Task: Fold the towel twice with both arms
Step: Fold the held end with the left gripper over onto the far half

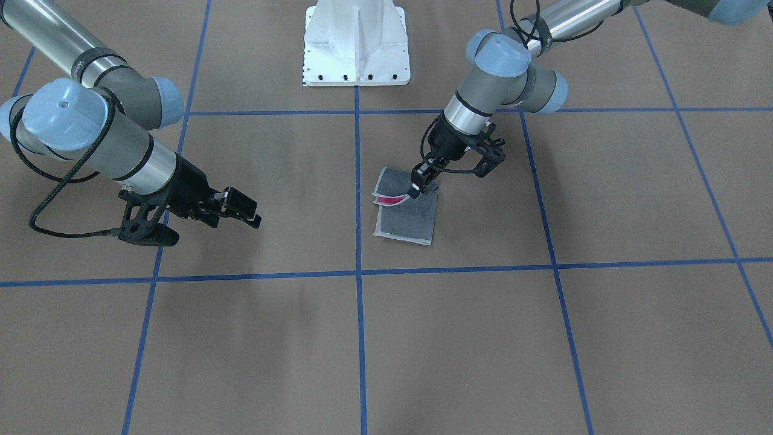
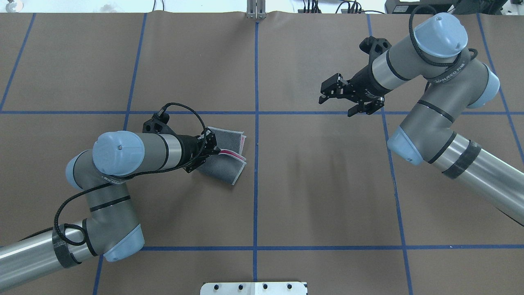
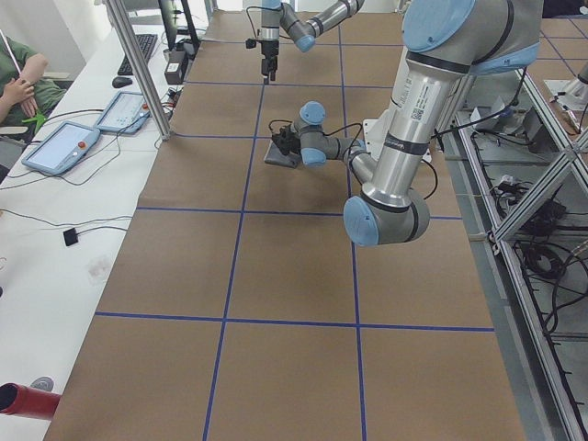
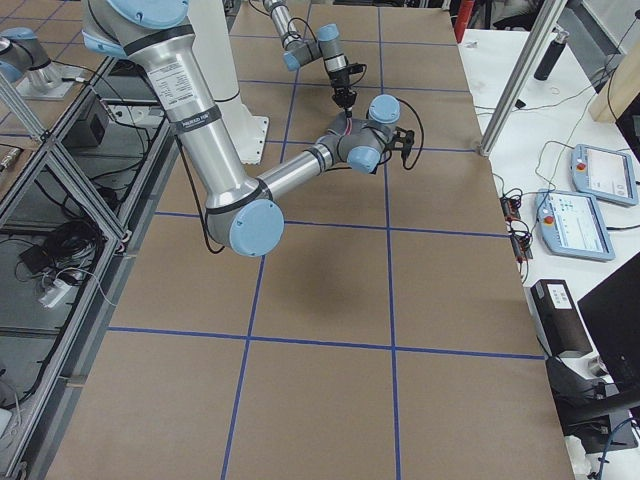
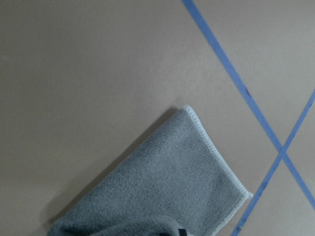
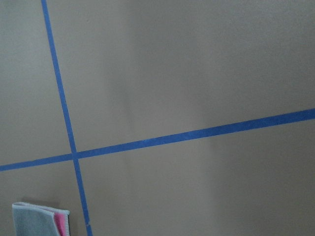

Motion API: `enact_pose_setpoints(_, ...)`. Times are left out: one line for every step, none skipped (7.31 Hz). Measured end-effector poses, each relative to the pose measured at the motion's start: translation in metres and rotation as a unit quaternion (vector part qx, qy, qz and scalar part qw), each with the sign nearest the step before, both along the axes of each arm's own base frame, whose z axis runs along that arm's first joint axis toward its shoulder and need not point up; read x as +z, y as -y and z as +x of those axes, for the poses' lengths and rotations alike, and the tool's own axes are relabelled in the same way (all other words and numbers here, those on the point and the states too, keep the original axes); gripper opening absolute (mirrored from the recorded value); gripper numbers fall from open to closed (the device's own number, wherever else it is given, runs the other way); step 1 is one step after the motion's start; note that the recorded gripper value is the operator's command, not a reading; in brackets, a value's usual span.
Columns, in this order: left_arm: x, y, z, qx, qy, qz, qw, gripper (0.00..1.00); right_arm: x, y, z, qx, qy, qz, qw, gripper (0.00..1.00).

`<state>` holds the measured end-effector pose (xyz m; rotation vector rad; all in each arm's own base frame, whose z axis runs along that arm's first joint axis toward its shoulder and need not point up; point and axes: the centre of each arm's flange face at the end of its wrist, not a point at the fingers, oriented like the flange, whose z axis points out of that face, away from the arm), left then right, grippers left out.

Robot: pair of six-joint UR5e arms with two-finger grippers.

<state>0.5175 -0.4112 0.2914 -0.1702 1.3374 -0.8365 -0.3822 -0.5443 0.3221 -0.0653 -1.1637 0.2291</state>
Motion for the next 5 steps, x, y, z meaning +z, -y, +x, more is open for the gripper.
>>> enact_pose_setpoints(-0.005, 0.0, 0.0, -0.001, -0.008, 0.001, 1.0, 0.0, 0.001, 0.001, 0.0, 0.001, -0.001, 0.0, 1.0, 0.99)
enact_pose_setpoints(-0.011, 0.002, -0.001, -0.002, -0.013, 0.003, 0.9999, 0.0, 0.001, 0.001, -0.001, 0.001, -0.001, 0.0, 1.0, 0.99)
enact_pose_setpoints(-0.016, 0.005, -0.003, -0.006, -0.019, 0.002, 0.9998, 0.0, 0.002, 0.002, -0.001, 0.001, -0.002, -0.001, 1.0, 0.99)
enact_pose_setpoints(-0.02, 0.011, -0.009, -0.014, -0.026, -0.003, 0.9996, 0.0, 0.002, 0.002, -0.002, 0.001, -0.002, -0.001, 1.0, 0.99)
enact_pose_setpoints(-0.02, 0.018, -0.015, -0.024, -0.033, -0.011, 0.9991, 0.0, 0.002, 0.002, -0.002, 0.001, -0.002, -0.001, 1.0, 0.99)
